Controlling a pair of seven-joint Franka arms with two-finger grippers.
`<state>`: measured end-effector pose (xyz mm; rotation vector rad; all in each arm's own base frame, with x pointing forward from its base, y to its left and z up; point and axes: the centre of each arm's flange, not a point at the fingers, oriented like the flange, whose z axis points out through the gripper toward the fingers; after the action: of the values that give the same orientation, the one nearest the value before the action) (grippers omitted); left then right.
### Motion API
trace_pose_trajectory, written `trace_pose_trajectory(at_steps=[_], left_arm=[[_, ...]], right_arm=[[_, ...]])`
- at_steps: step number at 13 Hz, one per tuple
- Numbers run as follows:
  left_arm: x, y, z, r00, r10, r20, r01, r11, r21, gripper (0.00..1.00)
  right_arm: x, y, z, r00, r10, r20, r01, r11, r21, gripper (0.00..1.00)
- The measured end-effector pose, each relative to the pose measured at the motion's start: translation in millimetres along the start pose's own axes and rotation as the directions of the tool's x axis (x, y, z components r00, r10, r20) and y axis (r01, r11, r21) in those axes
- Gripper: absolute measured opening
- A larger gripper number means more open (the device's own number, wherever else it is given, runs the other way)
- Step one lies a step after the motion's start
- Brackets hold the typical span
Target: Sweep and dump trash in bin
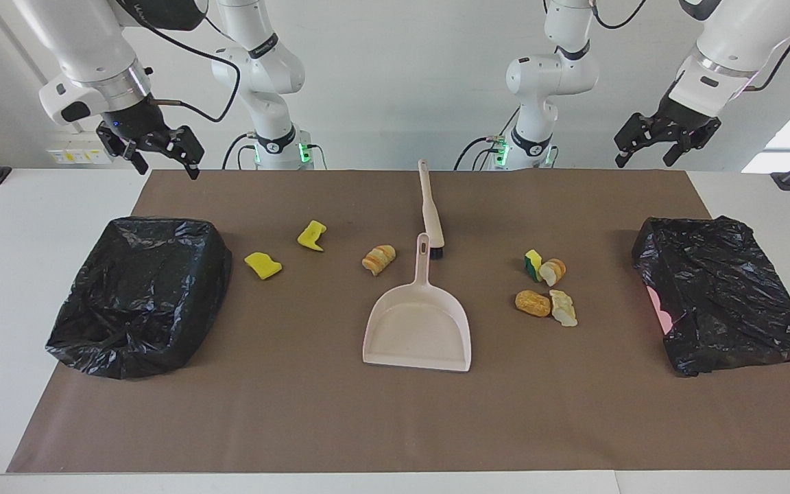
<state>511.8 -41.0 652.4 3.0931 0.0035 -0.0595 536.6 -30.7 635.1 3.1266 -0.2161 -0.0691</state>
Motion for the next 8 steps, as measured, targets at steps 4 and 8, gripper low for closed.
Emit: trace_pose_trajectory(at_steps=[4,8], left_arm=[[-9.5,16.9,8.1,1.0,0.015,0.019,-0.015,1.0,0.005,1.0],[-49.9,59.8,27.0,0.997,0.056,0.061,-0.057,0.998,0.01,1.0]], right_arm=[[-0.4,-4.6,0.2,1.0,-0.009,0.0,0.009,1.0,0.0,1.0],[-1.3,-16.2,1.9,1.0,-0.03,0.004,0.03,1.0,-0.002,1.0]])
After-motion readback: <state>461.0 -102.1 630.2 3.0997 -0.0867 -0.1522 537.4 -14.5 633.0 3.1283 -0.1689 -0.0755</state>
